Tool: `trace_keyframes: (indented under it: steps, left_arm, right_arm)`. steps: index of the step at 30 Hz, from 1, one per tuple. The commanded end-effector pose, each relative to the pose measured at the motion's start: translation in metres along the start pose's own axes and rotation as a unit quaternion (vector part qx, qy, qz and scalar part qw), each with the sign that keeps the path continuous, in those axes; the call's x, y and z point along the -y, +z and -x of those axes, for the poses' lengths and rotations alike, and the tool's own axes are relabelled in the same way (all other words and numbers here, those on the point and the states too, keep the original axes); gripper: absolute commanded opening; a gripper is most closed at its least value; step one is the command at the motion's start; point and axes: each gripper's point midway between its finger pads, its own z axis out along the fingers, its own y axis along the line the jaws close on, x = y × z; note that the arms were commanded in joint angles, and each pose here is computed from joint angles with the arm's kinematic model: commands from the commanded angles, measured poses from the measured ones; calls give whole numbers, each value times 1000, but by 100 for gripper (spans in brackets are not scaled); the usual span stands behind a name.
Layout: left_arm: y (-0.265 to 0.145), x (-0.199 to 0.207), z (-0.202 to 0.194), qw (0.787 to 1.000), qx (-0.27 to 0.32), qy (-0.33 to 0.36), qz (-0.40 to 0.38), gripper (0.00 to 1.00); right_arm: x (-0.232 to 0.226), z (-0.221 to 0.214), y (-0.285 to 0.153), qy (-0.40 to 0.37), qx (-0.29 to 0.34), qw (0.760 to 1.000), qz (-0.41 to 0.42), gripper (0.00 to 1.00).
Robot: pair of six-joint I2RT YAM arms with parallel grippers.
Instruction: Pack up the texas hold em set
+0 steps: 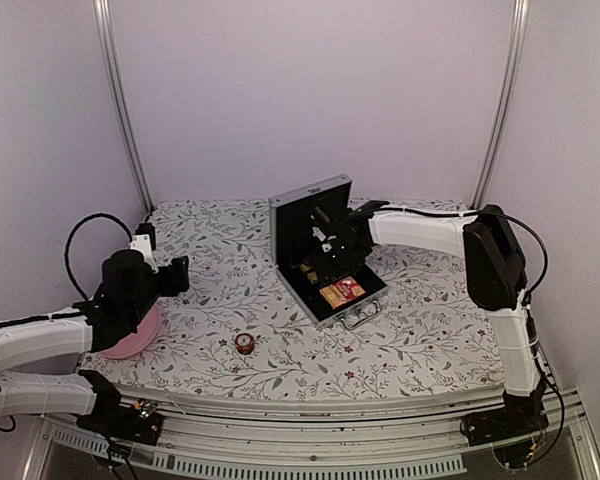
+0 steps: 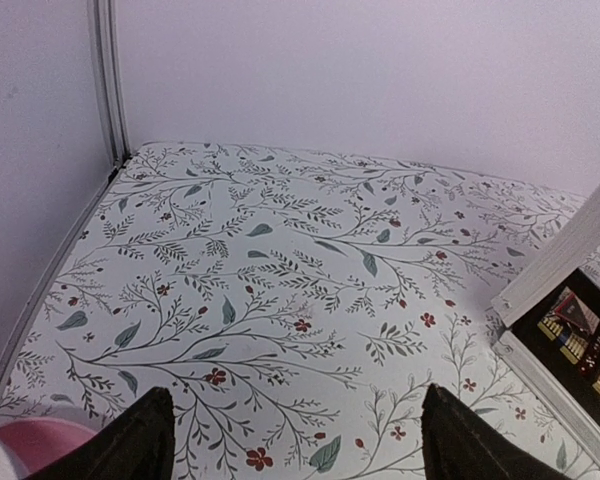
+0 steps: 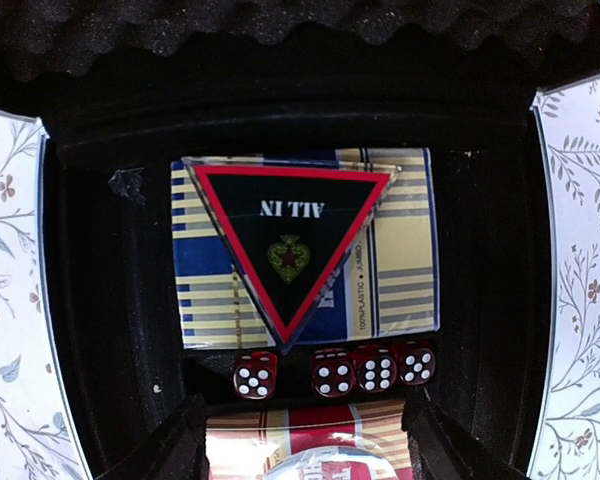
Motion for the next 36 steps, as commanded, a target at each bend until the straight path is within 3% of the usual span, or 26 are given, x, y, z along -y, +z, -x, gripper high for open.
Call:
trace_keyframes:
  steps: [1,18,36]
  left_arm:
    - [3,-2,11,1000,10,-3,9,85]
    - [3,-2,11,1000,10,-4,8,85]
    - [2,-3,13,1000,13,-4,9,86]
  right_arm:
    - [4,-2,1,-20,-7,1000,-18,69]
    - [4,-8,18,-38,-26,998,-30,86]
    - [31,-13,20,-18,-35,994,-103,88]
